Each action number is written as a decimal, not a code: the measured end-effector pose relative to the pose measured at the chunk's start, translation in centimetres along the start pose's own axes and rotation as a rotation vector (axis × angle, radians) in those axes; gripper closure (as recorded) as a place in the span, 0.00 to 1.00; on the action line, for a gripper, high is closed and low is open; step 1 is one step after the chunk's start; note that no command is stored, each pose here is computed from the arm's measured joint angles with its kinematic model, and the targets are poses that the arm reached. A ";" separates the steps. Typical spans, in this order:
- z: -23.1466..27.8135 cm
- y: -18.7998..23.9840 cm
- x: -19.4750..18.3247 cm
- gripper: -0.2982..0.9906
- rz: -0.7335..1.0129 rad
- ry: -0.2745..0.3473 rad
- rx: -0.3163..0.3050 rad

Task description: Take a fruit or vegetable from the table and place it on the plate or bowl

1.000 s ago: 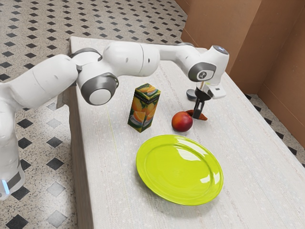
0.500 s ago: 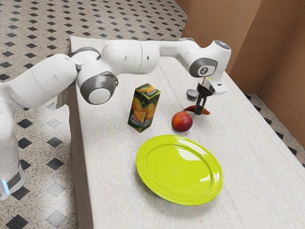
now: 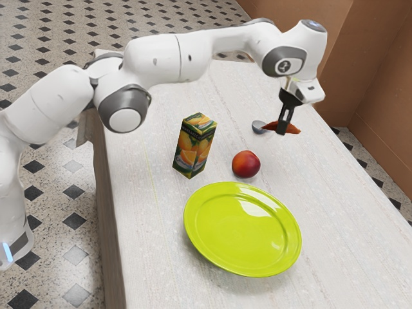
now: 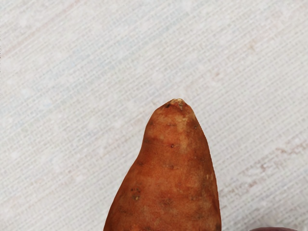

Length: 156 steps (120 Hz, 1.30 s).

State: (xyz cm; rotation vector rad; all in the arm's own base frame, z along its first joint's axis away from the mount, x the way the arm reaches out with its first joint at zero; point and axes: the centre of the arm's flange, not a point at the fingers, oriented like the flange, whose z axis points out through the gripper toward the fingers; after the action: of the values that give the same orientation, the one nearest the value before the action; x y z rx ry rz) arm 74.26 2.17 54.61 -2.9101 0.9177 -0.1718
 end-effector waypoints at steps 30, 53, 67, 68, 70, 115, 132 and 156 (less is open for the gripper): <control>-3.4 4.5 1.7 0.67 0.044 0.015 -0.005; -2.2 8.9 1.8 0.67 0.070 -0.033 -0.067; -1.5 12.3 2.4 0.67 0.102 -0.055 -0.078; -1.5 12.6 2.4 0.67 0.103 -0.058 -0.078; -1.6 13.1 2.2 0.67 0.106 -0.062 -0.079; -0.2 24.6 2.5 0.67 0.159 -0.113 -0.081; 0.3 27.6 1.8 0.67 0.150 -0.125 -0.084; 0.9 30.0 1.5 0.67 0.122 -0.136 -0.081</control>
State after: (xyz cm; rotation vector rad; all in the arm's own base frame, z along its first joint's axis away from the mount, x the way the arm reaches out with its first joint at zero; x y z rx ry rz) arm 58.61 -23.07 50.36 -2.8835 1.0985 0.0724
